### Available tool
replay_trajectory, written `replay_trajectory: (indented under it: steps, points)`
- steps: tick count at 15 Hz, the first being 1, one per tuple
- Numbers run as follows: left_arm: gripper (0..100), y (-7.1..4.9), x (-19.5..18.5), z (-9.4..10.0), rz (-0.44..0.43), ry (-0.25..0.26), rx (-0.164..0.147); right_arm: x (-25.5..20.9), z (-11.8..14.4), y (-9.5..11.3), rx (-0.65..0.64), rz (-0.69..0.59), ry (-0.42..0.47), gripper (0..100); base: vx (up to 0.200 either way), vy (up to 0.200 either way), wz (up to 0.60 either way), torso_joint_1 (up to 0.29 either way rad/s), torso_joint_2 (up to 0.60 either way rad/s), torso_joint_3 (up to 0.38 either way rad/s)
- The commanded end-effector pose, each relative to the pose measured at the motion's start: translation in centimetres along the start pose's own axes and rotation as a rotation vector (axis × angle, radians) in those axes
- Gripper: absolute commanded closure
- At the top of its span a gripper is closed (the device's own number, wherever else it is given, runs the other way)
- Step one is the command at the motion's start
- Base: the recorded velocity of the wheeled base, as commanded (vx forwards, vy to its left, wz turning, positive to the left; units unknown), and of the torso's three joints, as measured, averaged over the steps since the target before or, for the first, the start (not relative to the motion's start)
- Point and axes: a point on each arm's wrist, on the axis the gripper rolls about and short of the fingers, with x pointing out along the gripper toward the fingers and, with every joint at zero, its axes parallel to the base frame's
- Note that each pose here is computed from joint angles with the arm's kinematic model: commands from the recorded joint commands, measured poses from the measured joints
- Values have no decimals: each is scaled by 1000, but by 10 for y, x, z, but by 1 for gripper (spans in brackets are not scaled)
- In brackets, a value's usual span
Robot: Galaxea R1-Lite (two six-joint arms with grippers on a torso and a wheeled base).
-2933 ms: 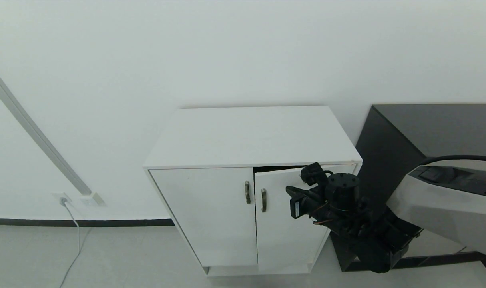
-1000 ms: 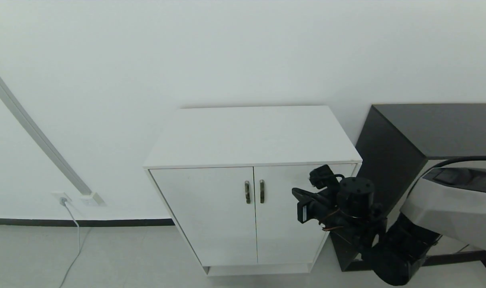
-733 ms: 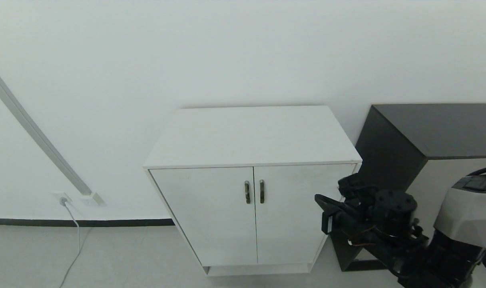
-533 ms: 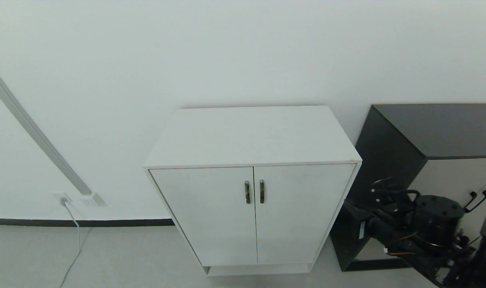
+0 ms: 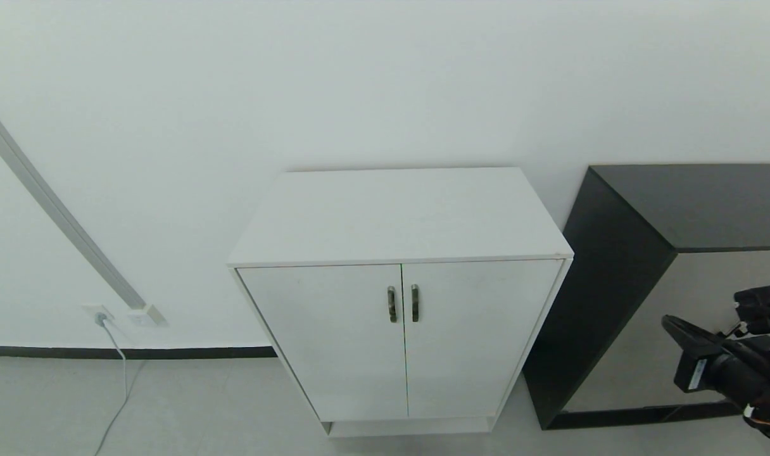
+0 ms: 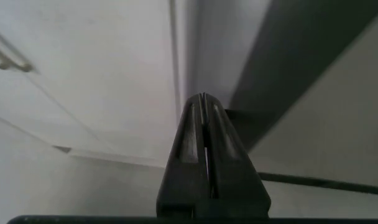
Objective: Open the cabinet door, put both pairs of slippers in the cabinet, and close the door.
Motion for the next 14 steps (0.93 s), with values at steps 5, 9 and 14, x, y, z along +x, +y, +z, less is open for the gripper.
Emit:
replay_trajectory:
  steps: [5, 9, 14]
  points:
    - [100, 0, 0, 0, 1, 2, 0, -73, 17, -9, -14, 0, -14, 100, 0, 0, 0, 0, 0, 0]
    - [100, 0, 0, 0, 1, 2, 0, -100, 10, -9, -15, 21, 23, 100, 0, 0, 0, 0, 0, 0]
    - [100, 0, 0, 0, 1, 2, 0, -141, -12, -10, -15, 50, 92, 100, 0, 0, 0, 0, 0, 0]
